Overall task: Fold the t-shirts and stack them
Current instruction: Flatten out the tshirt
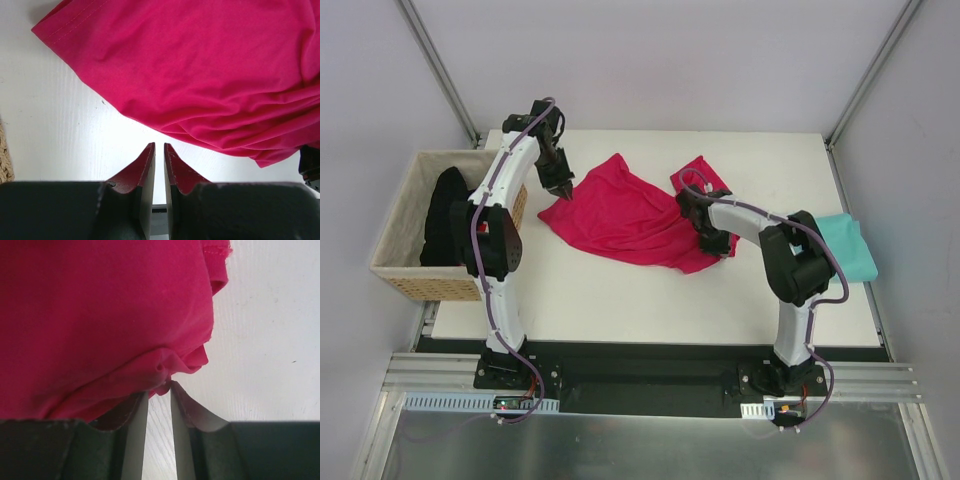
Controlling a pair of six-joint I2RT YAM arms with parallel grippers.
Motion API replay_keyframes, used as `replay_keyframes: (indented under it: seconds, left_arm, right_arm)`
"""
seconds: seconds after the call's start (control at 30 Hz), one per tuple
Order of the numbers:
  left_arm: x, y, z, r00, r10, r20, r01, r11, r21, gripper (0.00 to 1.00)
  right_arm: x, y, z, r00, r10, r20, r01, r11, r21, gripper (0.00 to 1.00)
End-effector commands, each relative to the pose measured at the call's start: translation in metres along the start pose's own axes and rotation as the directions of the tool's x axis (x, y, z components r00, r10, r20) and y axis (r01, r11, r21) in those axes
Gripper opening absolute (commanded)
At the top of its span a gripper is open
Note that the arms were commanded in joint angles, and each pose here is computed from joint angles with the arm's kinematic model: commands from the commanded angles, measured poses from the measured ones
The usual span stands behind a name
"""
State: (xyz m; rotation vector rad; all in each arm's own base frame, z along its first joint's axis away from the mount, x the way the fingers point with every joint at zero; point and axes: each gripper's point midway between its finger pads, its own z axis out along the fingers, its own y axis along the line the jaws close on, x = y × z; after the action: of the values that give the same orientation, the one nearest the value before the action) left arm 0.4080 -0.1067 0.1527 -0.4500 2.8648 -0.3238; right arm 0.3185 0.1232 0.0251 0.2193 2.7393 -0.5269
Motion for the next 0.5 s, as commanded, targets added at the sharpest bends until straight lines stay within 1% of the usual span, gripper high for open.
replay_keyframes:
  seconds: [0.0,0.07,0.1,0.17,0.33,0.47]
  left_arm:
    - [0.003,0.003,-0.009,1.000,0.022,0.002,-0.022,0.999,-0.040,0.12]
    - [0.003,0.004,-0.010,1.000,0.023,0.004,-0.023,0.999,-0.047,0.12]
    - [0.003,0.005,-0.010,1.000,0.023,0.004,-0.023,0.998,-0.050,0.12]
    - [0.003,0.005,-0.010,1.000,0.025,0.004,-0.024,0.998,-0.051,0.12]
    - [0.001,0.001,-0.010,1.000,0.017,0.003,-0.017,0.999,-0.038,0.12]
    - [-0.003,-0.003,-0.011,1.000,0.010,0.007,-0.009,1.000,-0.023,0.12]
  right_arm:
    - [0.001,0.004,0.008,1.000,0.004,-0.011,-0.004,1.000,-0.016,0.24]
    - [0.002,0.007,0.011,1.000,0.003,-0.019,-0.004,1.000,-0.019,0.15]
    - [0.002,0.008,0.013,1.000,0.001,-0.022,-0.001,1.000,-0.021,0.08]
    - [0.002,0.009,0.014,1.000,0.001,-0.026,-0.001,1.000,-0.020,0.01]
    - [-0.001,0.007,0.006,1.000,0.006,-0.025,-0.007,1.000,-0.026,0.01]
    - [-0.006,0.000,-0.009,1.000,-0.005,-0.014,0.005,1.000,-0.014,0.01]
